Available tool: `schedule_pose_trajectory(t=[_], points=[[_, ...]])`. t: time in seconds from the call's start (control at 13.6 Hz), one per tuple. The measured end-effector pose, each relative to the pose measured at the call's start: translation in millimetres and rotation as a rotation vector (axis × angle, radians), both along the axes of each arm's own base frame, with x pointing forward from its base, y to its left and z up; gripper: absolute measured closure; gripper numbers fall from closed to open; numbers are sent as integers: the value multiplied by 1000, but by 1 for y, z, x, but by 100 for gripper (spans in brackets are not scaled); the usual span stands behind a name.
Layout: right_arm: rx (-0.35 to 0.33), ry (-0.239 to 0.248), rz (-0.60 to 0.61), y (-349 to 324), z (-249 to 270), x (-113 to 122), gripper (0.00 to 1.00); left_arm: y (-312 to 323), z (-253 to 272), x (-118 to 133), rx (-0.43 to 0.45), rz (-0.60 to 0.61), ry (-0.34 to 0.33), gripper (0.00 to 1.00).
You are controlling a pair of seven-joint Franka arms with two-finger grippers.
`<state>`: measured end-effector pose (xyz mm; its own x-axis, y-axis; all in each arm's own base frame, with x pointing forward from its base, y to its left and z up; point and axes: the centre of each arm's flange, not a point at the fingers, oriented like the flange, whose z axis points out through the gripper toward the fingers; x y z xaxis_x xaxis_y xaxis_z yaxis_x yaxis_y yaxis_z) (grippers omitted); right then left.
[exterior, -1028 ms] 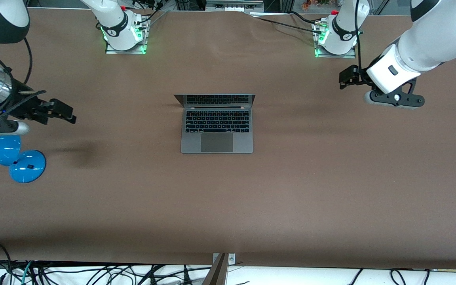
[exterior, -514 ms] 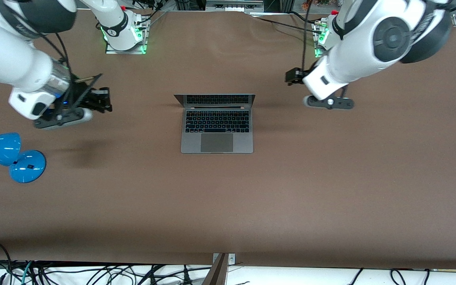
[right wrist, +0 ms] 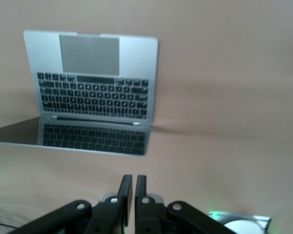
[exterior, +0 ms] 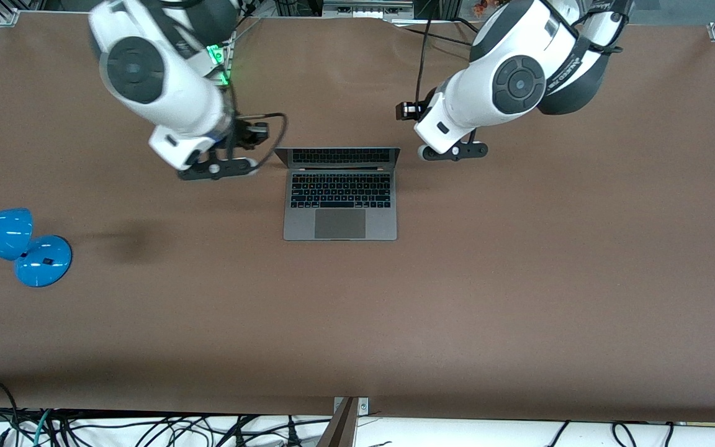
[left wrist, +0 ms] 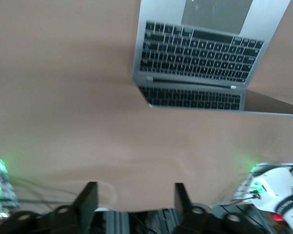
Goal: Close laptop with both arms from behind
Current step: 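Move both grippers toward the laptop lid's back edge, then lower both grippers behind the open laptop lid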
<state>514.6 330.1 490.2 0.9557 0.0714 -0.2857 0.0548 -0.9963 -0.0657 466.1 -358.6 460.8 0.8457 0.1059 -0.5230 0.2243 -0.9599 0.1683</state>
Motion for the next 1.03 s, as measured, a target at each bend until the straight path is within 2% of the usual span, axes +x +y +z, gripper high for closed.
schedule_pose_trajectory(t=[0.15,0.44,0.73,0.88,1.03], points=[[18,58,-9,19,-19,-7,90,-8,-8,-5,-20,24,52,60],[24,144,-20,26,-57,-3,90,-12,-30,4,-26,56,70,99],[13,278,-17,37,-105,-9,90,-15,-61,19,-36,100,70,99],[-8,319,6,48,-123,-18,90,-16,-79,26,-35,130,75,99],[-20,338,22,56,-133,-25,90,-17,-92,32,-33,159,77,99]])
